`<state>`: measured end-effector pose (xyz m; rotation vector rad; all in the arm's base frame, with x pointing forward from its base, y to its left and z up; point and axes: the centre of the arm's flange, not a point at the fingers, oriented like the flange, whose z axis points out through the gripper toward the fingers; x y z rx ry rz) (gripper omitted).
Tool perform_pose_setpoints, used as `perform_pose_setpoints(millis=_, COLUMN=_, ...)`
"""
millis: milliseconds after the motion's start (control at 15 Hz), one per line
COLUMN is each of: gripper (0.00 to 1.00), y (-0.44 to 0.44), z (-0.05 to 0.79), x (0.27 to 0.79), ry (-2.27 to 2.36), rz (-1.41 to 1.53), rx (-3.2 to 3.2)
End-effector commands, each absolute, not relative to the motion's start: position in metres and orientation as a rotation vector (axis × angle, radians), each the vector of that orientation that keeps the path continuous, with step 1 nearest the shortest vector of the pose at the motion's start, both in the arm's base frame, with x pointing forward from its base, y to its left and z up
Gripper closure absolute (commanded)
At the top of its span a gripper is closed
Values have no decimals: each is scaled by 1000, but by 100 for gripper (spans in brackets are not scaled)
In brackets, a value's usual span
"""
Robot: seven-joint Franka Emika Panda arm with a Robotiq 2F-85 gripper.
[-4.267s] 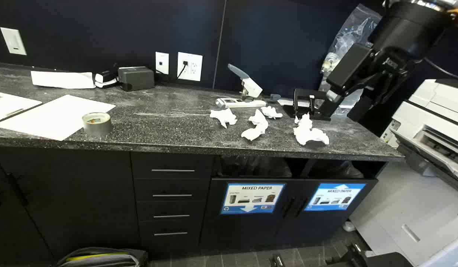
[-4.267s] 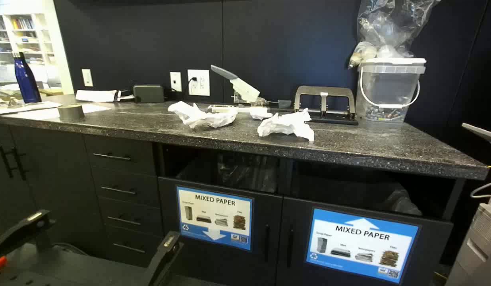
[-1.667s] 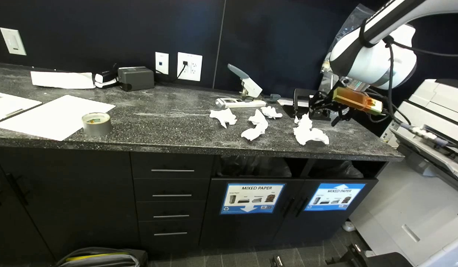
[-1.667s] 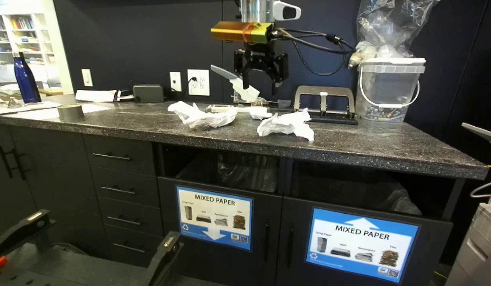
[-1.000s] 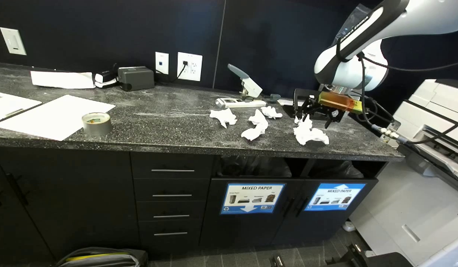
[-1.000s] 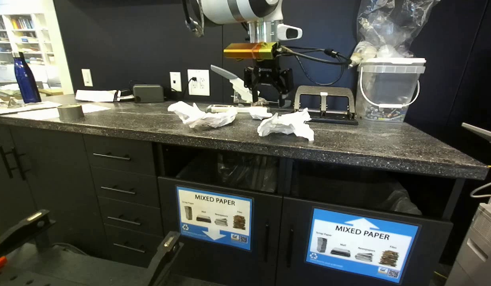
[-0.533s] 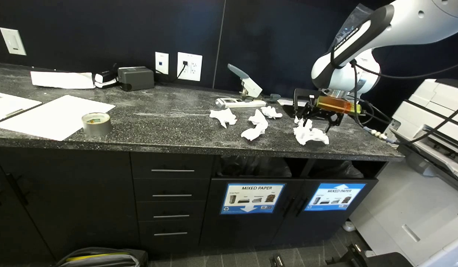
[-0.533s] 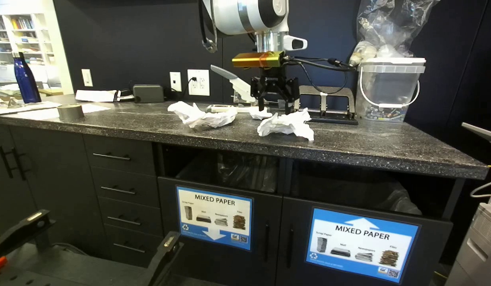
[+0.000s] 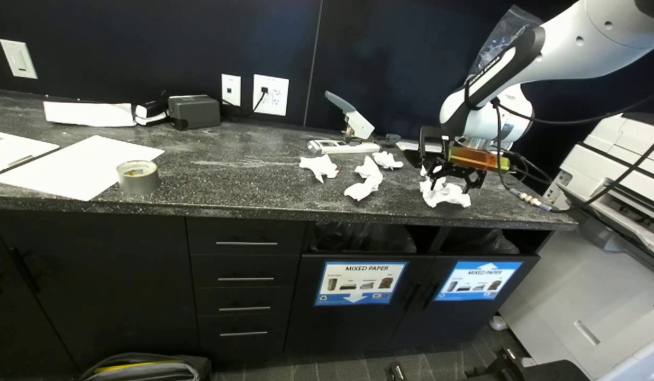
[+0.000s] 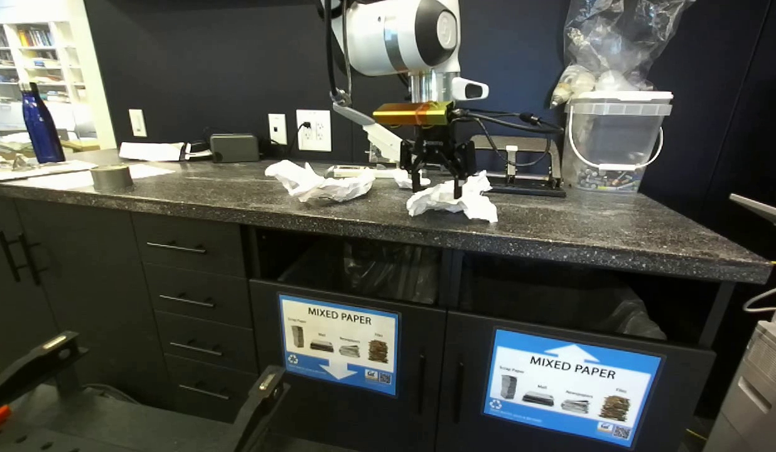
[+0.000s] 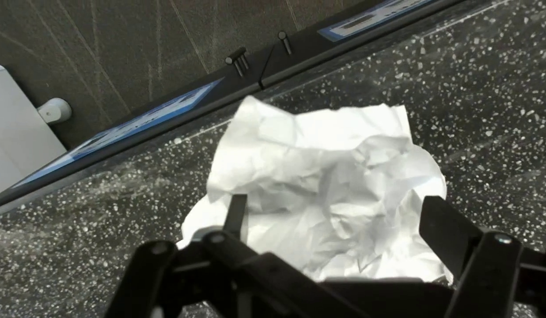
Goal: Pick up the pieces of papers from the countertop and put them in the right bin.
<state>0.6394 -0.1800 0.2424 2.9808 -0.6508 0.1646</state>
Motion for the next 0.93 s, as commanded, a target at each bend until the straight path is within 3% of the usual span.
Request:
perform_pose_setpoints(millis=0, gripper=0, y=-186, z=233, x=653, ry=-623, rz=139, rx=2990)
perform_pose_setpoints(millis=400, gripper=0, y=-190, z=220, x=654, ry=-594, rz=100, rx=2986)
perform_pose_setpoints(millis=533, gripper=25, y=-192, z=217, x=653, ry=-574, rz=74, rx=3003)
perform_pose_setpoints(millis=867, gripper=65, y=-201, z=210, x=646, ry=-556, rz=6, rx=3008)
